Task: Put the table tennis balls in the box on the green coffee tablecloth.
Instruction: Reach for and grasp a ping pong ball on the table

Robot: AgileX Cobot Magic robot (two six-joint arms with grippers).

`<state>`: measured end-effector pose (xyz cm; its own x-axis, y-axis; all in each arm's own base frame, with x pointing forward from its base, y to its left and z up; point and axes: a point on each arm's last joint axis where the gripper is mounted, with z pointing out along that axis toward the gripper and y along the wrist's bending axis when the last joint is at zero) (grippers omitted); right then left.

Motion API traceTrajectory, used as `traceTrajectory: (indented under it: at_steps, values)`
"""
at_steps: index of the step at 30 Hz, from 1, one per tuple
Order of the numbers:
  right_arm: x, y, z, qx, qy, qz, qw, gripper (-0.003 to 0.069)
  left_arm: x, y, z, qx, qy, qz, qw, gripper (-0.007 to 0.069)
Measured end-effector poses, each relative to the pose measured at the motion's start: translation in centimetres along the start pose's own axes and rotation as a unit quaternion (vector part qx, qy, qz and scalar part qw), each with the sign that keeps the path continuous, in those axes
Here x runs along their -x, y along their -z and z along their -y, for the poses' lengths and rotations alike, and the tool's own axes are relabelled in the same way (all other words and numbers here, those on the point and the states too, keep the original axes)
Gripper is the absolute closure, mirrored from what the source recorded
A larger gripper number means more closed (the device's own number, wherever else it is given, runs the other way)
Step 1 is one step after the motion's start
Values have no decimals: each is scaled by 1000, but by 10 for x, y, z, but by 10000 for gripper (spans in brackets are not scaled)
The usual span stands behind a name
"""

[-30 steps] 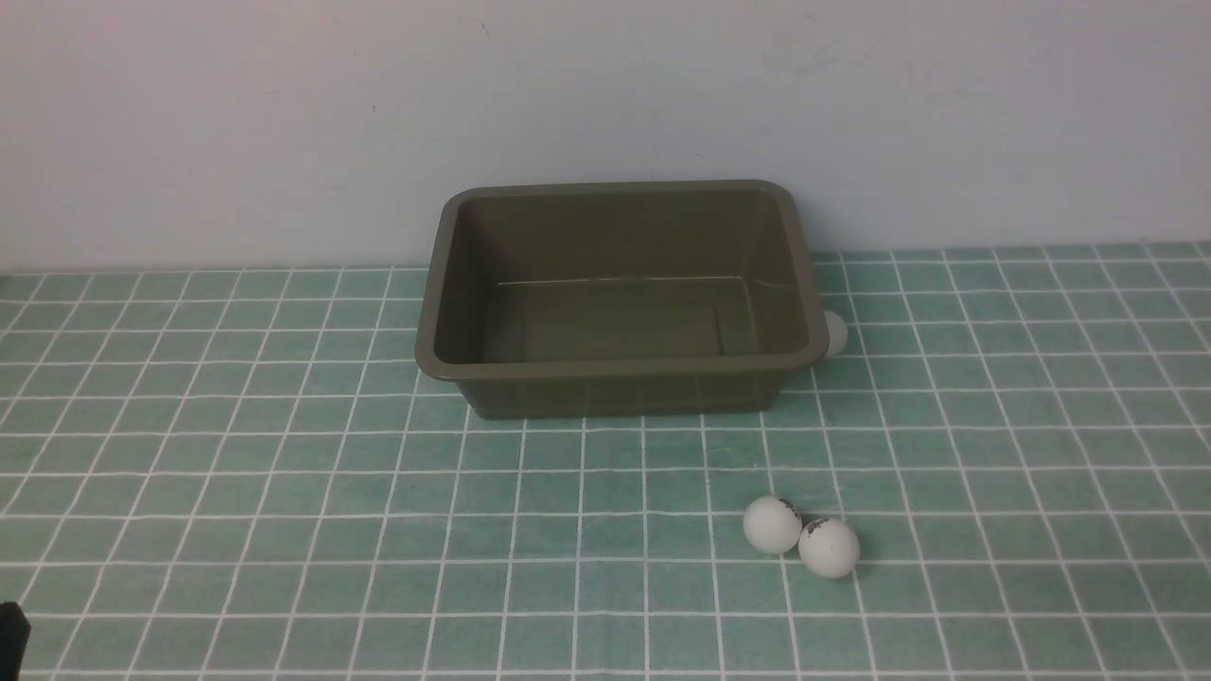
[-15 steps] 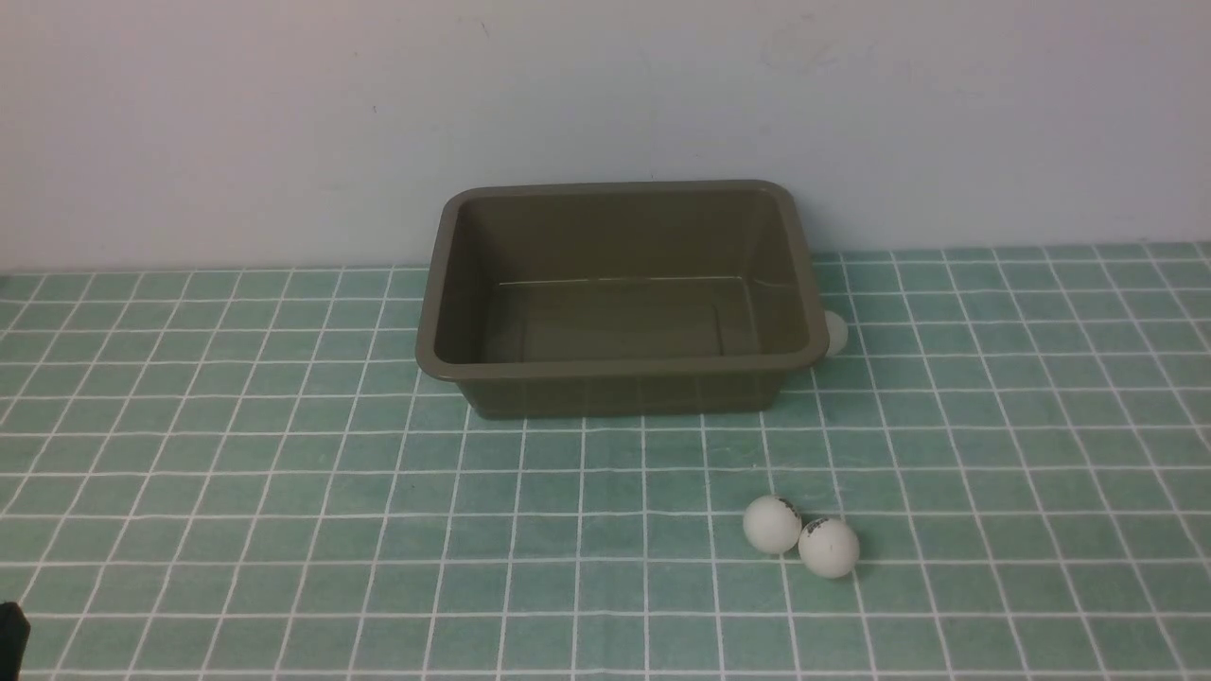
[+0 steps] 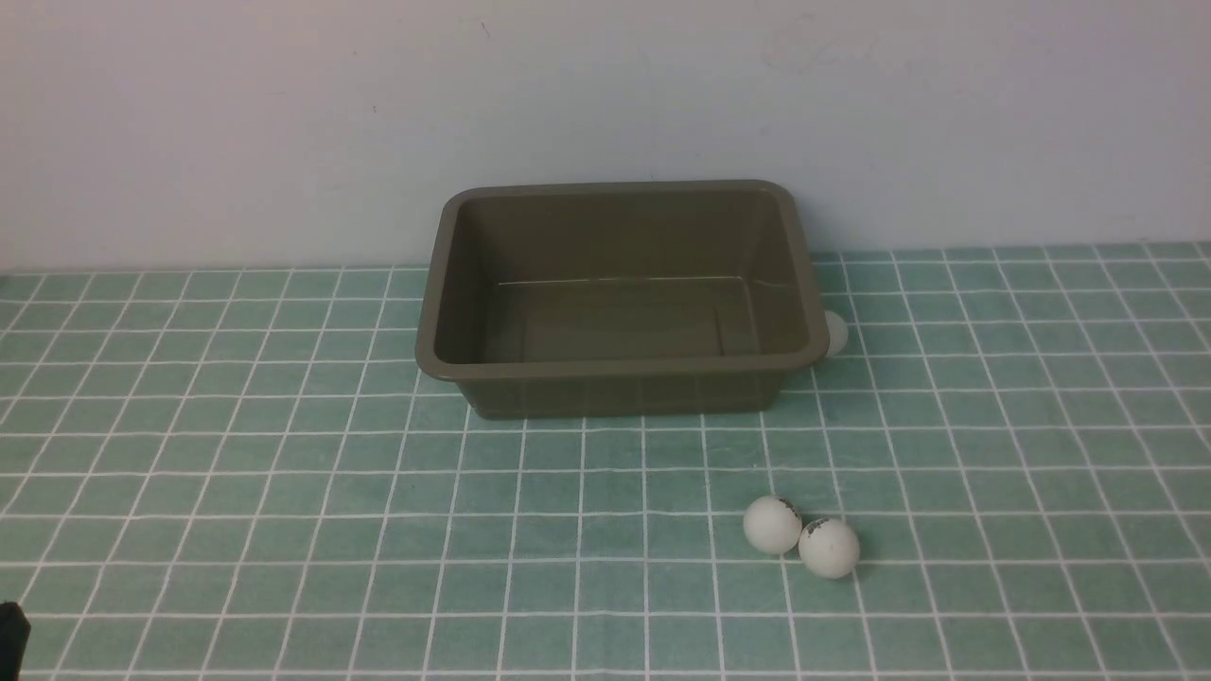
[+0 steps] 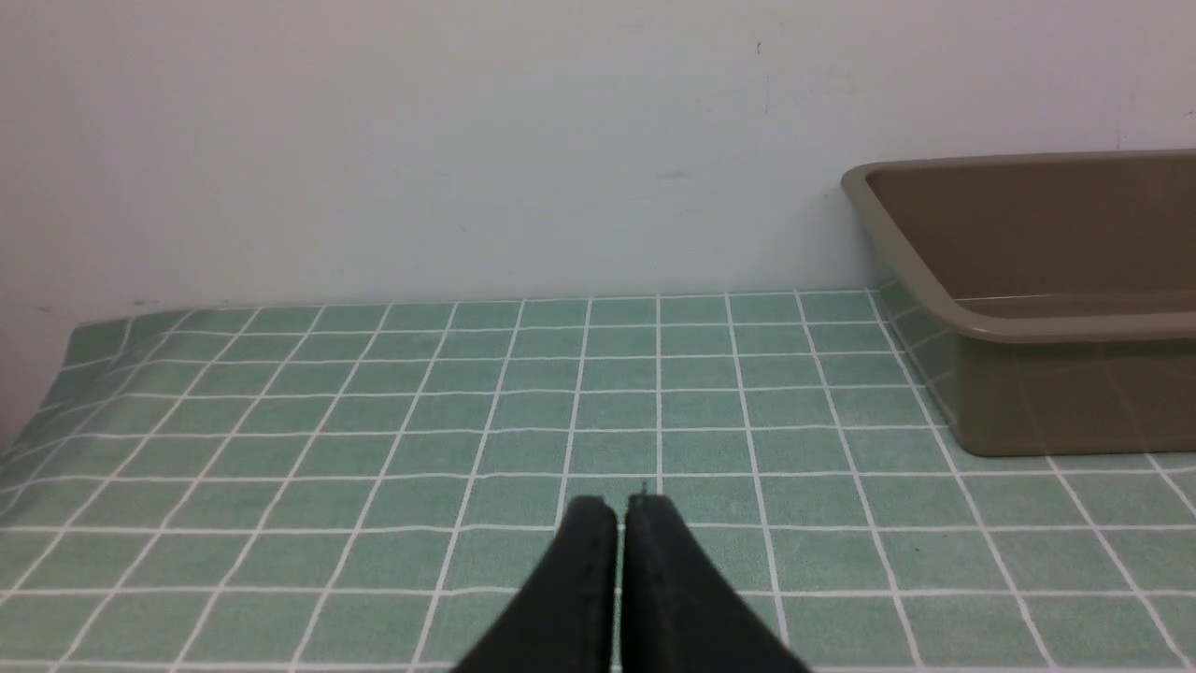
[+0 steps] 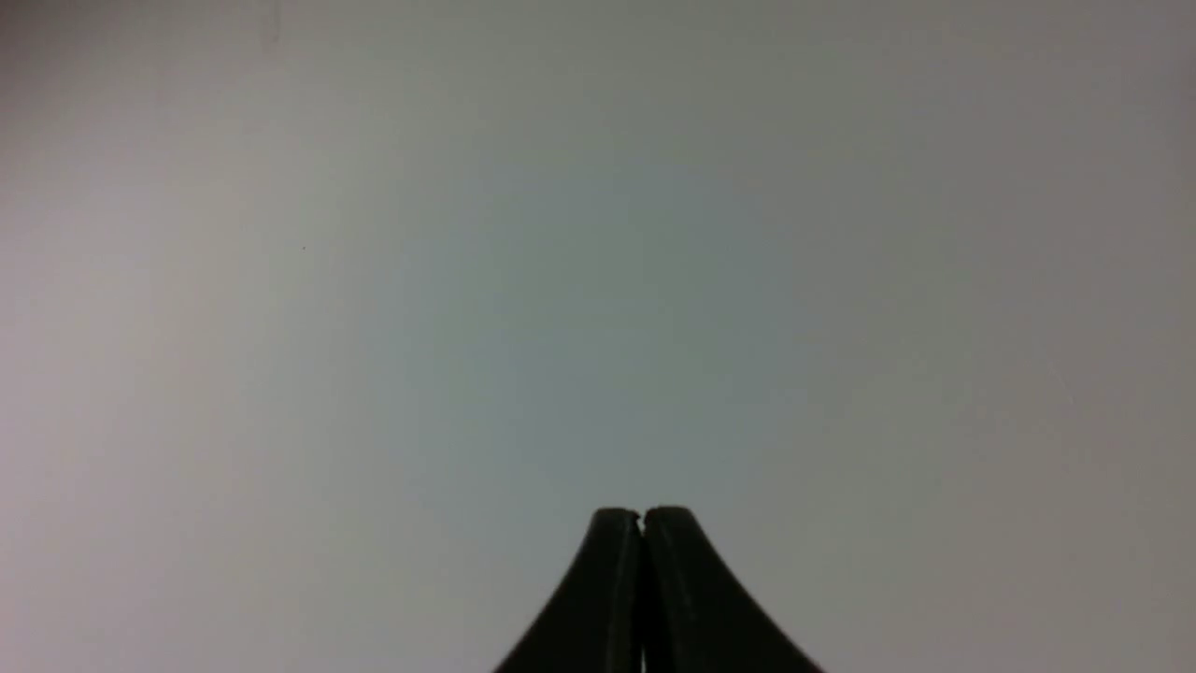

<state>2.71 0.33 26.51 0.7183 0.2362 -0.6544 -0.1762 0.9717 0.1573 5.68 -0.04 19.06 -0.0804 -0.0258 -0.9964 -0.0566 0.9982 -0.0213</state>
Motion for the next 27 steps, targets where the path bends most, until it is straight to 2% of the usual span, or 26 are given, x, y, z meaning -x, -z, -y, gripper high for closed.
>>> traceTrajectory:
  at_steps: [7,10,11,15,20,21,22,25,26,27]
  values:
    - [2,-6,-10,42,43,-35,998,676,0,0,0,0,0,0,1000,629]
    - [11,-18,-19,68,82,-93,990,676,0,0,0,0,0,0,1000,629]
    - [15,-23,-20,69,103,-124,984,676,0,0,0,0,0,0,1000,629]
    - [16,-39,-16,38,105,-208,972,676,0,0,0,0,0,0,1000,629]
    - [-1,-59,-14,38,70,-303,950,676,0,0,0,0,0,0,1000,629]
    - [-11,-63,-14,29,63,-329,942,676,0,0,0,0,0,0,1000,629]
    - [-23,-66,-14,61,48,-374,924,676,0,0,0,0,0,0,1000,629]
    - [-48,-65,-15,74,-19,-468,880,676,0,0,0,0,0,0,1000,629]
    - [-65,-64,-14,70,-68,-523,847,676,0,0,0,0,0,0,1000,629]
    - [-72,-64,-14,66,-89,-543,832,676,0,0,0,0,0,0,1000,629]
